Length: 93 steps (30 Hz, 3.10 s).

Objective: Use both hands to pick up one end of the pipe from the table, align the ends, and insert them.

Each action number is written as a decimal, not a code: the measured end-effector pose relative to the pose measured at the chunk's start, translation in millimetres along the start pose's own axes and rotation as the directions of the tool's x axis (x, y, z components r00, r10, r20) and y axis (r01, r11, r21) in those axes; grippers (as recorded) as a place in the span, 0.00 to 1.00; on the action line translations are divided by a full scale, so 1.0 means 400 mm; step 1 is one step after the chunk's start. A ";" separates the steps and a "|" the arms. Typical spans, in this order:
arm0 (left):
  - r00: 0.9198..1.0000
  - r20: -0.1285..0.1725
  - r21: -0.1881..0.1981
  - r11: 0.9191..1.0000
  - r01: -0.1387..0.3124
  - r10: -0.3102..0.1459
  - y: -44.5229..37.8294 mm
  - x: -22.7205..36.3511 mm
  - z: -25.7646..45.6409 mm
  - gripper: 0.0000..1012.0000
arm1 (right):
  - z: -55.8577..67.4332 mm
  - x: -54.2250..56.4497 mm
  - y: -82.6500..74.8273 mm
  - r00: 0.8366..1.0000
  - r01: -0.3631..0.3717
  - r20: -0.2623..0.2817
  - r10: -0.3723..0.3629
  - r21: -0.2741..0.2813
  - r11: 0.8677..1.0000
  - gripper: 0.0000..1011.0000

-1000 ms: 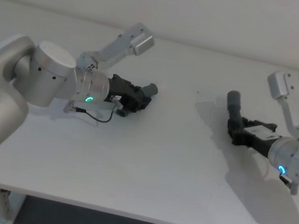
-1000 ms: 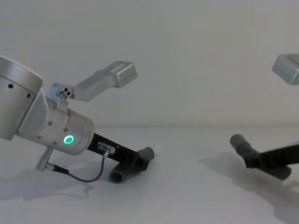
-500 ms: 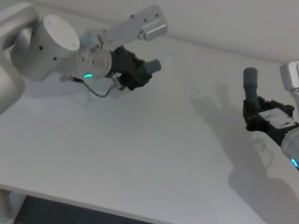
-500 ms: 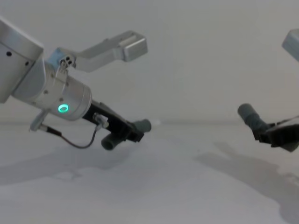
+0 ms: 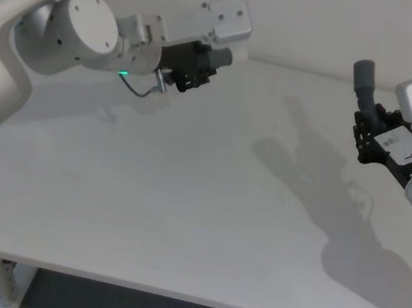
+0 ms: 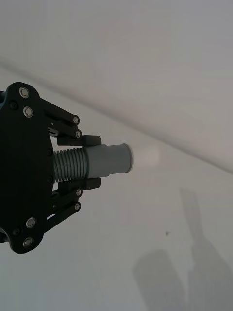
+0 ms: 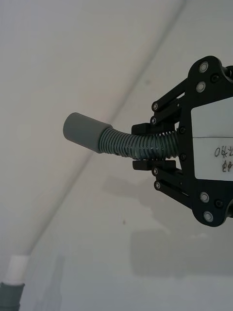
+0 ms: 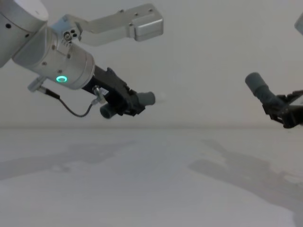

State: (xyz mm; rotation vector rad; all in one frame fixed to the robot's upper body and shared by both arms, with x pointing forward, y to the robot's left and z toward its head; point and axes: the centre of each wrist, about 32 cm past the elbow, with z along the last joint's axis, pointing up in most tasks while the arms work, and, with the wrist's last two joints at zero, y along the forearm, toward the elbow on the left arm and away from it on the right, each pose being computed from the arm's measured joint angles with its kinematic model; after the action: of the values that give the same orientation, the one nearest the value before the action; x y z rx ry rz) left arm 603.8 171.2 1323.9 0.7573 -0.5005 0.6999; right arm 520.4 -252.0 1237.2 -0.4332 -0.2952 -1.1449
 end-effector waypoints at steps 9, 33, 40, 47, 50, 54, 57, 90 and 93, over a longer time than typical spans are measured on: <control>0.980 0.194 -0.014 0.999 -0.033 0.035 0.012 0.017 0.026 0.37 | -0.015 0.014 -0.008 0.990 0.015 0.135 -0.029 0.102 0.995 0.29; 0.813 0.573 -0.070 0.995 -0.071 0.098 0.028 0.031 0.064 0.37 | -0.063 0.048 -0.014 0.894 -0.044 0.433 -0.114 0.338 0.940 0.29; 0.779 0.613 -0.140 0.988 -0.058 0.132 0.030 0.018 0.061 0.37 | -0.078 0.056 -0.020 0.886 -0.087 0.452 -0.102 0.378 0.922 0.29; 0.748 0.643 -0.193 0.980 -0.047 0.162 0.036 0.000 0.058 0.37 | -0.098 0.076 -0.028 0.860 -0.136 0.500 -0.099 0.412 0.901 0.29; 0.734 0.657 -0.211 0.977 -0.041 0.173 0.041 -0.007 0.056 0.37 | -0.107 0.088 -0.033 0.841 -0.160 0.532 -0.100 0.421 0.893 0.29; 0.716 0.673 -0.232 0.972 -0.031 0.183 0.048 -0.016 0.052 0.37 | -0.118 0.109 -0.038 0.806 -0.189 0.582 -0.110 0.428 0.884 0.29; 0.708 0.681 -0.241 0.970 -0.027 0.188 0.052 -0.021 0.050 0.37 | -0.123 0.122 -0.040 0.780 -0.205 0.614 -0.117 0.429 0.880 0.29; 0.680 0.704 -0.272 0.962 -0.009 0.205 0.064 -0.036 0.045 0.37 | -0.056 0.181 -0.009 0.349 -0.284 0.930 -0.115 0.222 0.933 0.29; 0.680 0.704 -0.272 0.962 -0.008 0.205 0.064 -0.036 0.045 0.37 | -0.047 0.185 -0.003 0.305 -0.282 0.945 -0.114 0.205 0.937 0.29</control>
State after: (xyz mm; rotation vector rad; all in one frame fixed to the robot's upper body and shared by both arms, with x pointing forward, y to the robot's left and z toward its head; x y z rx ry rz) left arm 572.7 165.3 1337.5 0.7546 -1.3615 0.3992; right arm 548.3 -321.3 1253.7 -0.7933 -1.5248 -0.5468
